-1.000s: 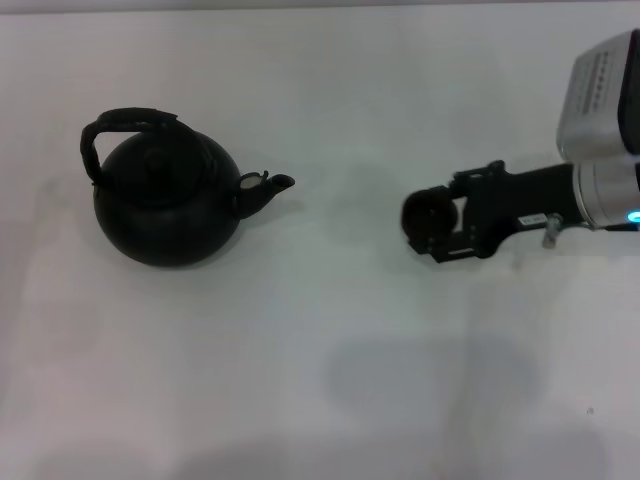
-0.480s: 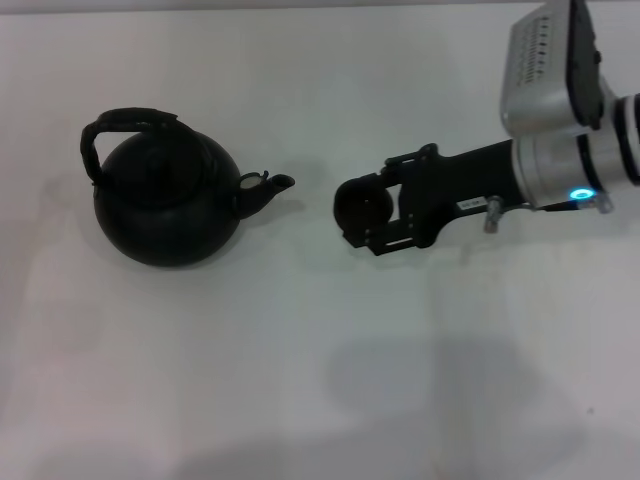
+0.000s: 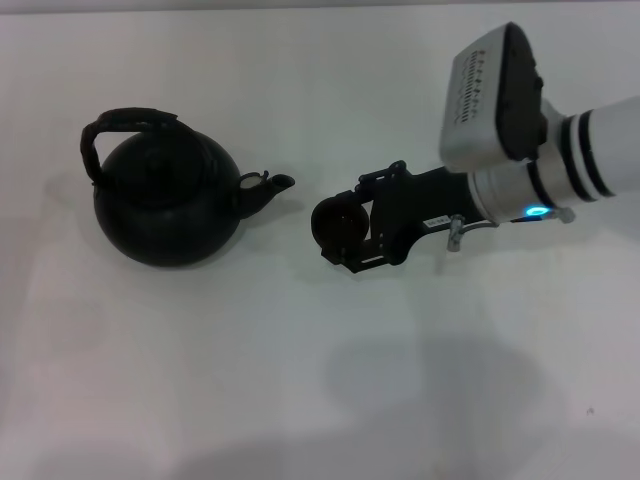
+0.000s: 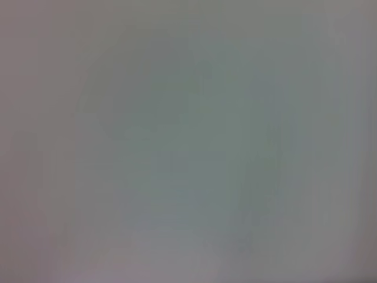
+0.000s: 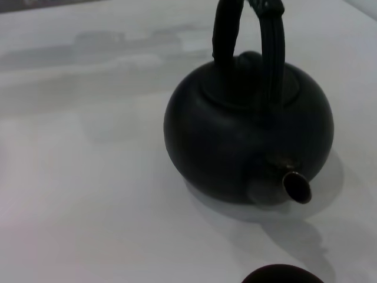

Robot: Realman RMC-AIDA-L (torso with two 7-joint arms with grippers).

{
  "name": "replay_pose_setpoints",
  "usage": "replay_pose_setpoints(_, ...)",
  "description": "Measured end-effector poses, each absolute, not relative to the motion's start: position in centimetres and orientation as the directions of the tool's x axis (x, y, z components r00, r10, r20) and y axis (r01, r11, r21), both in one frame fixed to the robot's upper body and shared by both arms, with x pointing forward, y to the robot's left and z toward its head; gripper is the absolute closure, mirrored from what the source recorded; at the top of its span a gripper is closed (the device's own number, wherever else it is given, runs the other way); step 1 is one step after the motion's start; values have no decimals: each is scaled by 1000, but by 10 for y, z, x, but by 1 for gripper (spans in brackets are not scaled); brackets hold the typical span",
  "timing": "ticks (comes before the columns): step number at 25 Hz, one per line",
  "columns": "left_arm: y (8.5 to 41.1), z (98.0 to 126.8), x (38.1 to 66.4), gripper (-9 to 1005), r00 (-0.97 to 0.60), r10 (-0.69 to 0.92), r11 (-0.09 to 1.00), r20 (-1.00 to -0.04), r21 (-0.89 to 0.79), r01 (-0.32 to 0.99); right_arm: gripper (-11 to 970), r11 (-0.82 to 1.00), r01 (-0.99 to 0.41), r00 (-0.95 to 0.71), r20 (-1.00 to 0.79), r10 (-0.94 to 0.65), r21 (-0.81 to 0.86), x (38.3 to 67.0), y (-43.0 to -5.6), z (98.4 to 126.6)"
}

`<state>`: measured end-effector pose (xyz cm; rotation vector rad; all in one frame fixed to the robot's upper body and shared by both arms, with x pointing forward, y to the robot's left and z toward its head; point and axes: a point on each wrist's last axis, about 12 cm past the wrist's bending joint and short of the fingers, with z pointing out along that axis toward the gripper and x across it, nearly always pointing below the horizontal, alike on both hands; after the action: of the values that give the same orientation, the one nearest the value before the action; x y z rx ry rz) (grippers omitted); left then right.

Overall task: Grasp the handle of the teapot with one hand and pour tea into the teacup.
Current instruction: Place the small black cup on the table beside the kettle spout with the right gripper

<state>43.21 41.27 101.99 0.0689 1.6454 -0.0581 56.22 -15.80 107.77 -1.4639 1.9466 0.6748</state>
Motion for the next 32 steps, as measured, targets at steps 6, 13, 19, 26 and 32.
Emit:
replay_pose_setpoints(6, 413, 1019, 430, 180, -78, 9, 997, -997, 3, 77, 239, 276, -961, -212, -706, -676, 24, 562, -152, 1072)
replay_pose_setpoints(13, 413, 1018, 428, 181, -82, 7, 997, -997, 1, 74, 239, 289, -957, -223, -694, -684, 22, 563, -156, 1067)
replay_pose_setpoints(19, 413, 1018, 428, 181, -83, 7, 997, -997, 1, 75, 239, 312, -950, -233, -688, -687, 10, 566, -159, 1063)
replay_pose_setpoints(26, 413, 1018, 429, 180, -84, 9, 997, -996, 2, 77, 238, 314, -950, -236, -677, -697, 9, 566, -162, 1058)
replay_pose_setpoints(32, 411, 1016, 430, 180, -97, 12, 996, -995, 2, 94, 238, 317, -948, -247, -673, -697, 20, 567, -161, 1057)
